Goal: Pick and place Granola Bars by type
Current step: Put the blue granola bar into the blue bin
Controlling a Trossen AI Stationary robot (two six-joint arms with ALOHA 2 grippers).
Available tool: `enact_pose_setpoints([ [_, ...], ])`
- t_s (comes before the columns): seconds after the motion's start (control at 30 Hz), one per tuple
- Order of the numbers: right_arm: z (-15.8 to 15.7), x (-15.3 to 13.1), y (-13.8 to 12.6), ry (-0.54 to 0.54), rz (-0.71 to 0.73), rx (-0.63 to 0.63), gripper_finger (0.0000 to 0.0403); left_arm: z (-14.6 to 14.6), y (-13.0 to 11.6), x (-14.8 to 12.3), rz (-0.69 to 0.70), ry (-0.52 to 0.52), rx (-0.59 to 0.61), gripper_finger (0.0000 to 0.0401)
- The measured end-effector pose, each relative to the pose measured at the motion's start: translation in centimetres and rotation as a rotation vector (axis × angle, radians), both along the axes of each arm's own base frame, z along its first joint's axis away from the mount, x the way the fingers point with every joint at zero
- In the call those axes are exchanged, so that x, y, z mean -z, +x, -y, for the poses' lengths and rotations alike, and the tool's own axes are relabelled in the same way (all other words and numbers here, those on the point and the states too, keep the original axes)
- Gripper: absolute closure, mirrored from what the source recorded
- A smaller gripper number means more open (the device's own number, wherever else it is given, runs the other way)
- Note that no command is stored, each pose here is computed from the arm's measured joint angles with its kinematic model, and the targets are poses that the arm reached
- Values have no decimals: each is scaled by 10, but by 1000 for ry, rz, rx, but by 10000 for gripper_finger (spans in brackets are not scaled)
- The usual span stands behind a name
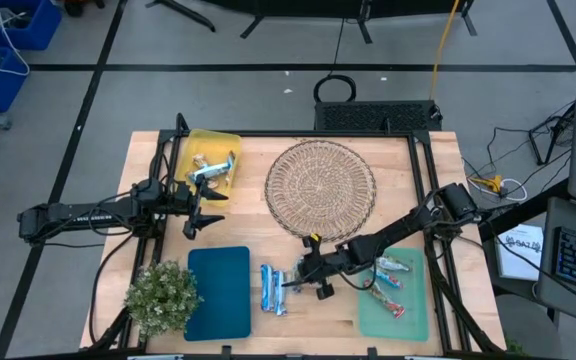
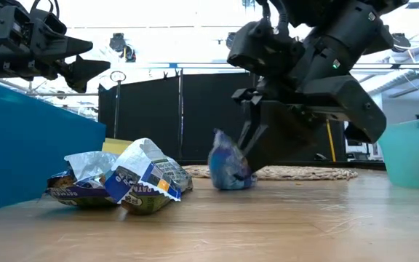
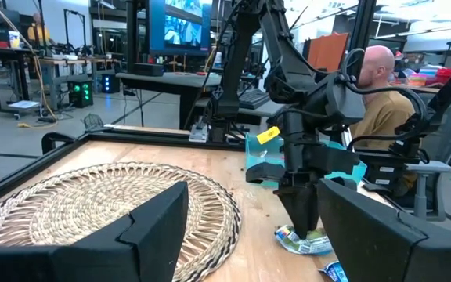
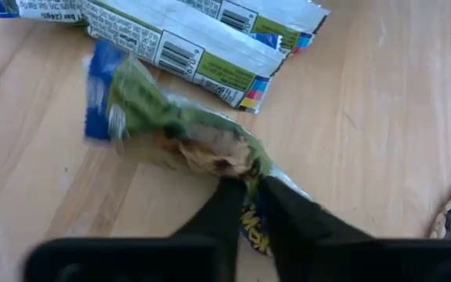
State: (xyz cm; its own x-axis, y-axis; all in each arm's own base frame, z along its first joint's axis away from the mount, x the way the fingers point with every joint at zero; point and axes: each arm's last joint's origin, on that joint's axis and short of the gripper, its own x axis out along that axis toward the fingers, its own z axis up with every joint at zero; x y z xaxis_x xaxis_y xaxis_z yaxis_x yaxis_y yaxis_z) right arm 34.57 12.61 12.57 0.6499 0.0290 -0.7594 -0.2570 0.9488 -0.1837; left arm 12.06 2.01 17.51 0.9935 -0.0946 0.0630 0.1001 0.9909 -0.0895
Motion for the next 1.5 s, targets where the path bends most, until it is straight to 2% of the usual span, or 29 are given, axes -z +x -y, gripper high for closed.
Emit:
enact_pose_setpoints([
  [0.07,0,0,0,-4,1,-3,390,0,0,0,0,0,0,118],
  [0.33,0,-7,-1,2,16,-8,400,0,0,0,0,0,0,118],
  [0.7,3,-77,-8,20,266,-69,402,0,0,0,0,0,0,119],
  [0.83,5,-92,-14,31,372,-89,402,0,0,0,0,0,0,119],
  [0.9,9,-95,-17,60,451,-108,402,0,0,0,0,0,0,118],
  [1.07,28,-96,-20,245,672,-177,403,0,0,0,0,0,0,118],
  [1.13,34,-99,-19,287,724,-199,403,0,0,0,0,0,0,118],
  [1.3,43,-107,-15,317,793,-228,403,0,0,0,0,0,0,118],
  [1.5,39,-115,-16,317,872,-287,403,0,0,0,0,0,0,118],
])
